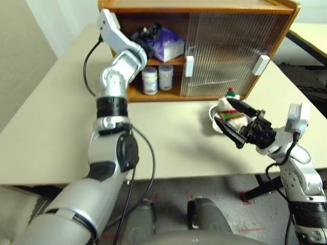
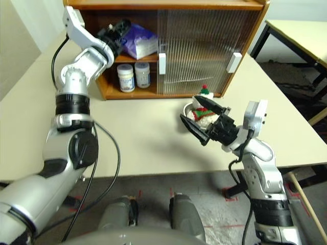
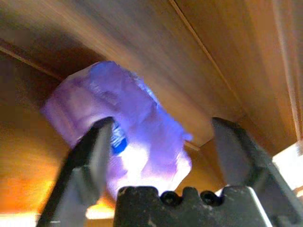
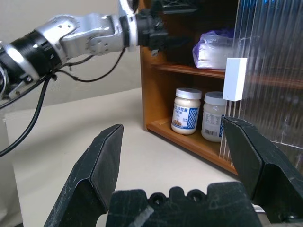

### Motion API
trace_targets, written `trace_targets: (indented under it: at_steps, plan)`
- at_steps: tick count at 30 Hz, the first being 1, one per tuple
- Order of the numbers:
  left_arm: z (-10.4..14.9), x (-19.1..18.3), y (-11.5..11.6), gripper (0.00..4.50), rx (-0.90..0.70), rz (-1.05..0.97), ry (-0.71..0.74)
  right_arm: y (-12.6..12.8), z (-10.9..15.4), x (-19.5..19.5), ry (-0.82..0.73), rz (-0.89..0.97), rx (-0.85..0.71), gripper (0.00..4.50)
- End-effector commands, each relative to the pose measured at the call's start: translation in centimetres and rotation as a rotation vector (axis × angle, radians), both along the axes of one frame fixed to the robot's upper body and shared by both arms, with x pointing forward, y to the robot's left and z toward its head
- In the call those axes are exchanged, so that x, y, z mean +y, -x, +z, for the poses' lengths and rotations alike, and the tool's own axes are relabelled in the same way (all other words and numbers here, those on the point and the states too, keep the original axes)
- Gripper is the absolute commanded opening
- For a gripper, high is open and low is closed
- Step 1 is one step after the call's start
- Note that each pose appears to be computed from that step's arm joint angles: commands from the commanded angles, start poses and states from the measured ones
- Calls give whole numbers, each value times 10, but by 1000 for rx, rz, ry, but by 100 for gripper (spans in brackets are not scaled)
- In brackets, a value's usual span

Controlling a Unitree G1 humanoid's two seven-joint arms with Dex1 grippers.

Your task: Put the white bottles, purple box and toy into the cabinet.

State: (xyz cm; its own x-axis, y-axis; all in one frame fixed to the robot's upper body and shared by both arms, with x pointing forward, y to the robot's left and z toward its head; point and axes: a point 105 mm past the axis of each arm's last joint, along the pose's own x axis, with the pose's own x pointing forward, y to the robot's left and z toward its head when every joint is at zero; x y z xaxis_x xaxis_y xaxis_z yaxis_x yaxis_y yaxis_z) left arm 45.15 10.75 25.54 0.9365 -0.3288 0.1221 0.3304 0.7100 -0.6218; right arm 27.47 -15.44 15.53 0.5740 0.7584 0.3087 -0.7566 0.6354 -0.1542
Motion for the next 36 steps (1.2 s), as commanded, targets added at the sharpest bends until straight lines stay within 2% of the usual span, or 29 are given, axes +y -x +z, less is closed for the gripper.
trace_targets:
  at_steps: [1,2,5,8,12,15,18,21,26,29,36]
  plan:
    - [-3,-12,25,447,-65,-149,-197,1,5,-1,10,-1,-24,450]
    - [-7,-15,34,447,-85,-200,-259,0,5,-1,12,2,-23,450]
    - [-15,-22,54,378,-127,-327,-370,-1,4,1,15,10,-21,450]
    - [-18,-33,66,272,-179,-432,-402,-1,5,2,10,15,-20,450]
    - [-19,-44,57,109,-210,-437,-407,-2,5,6,3,19,-23,450]
    - [-23,-44,44,2,-226,-395,-471,-2,6,6,-1,13,-26,450]
    - [-28,-40,25,2,-227,-322,-581,-1,4,6,-1,4,-23,450]
    - [-25,-40,4,2,-226,-247,-619,1,4,7,-7,-8,-26,450]
    - [-28,-36,-14,2,-213,-186,-682,3,5,6,-10,-25,-30,450]
    - [-27,-32,-21,2,-216,-149,-738,5,6,3,-8,-38,-32,450]
    - [-25,-36,-21,2,-254,-164,-754,6,7,0,-9,-55,-35,450]
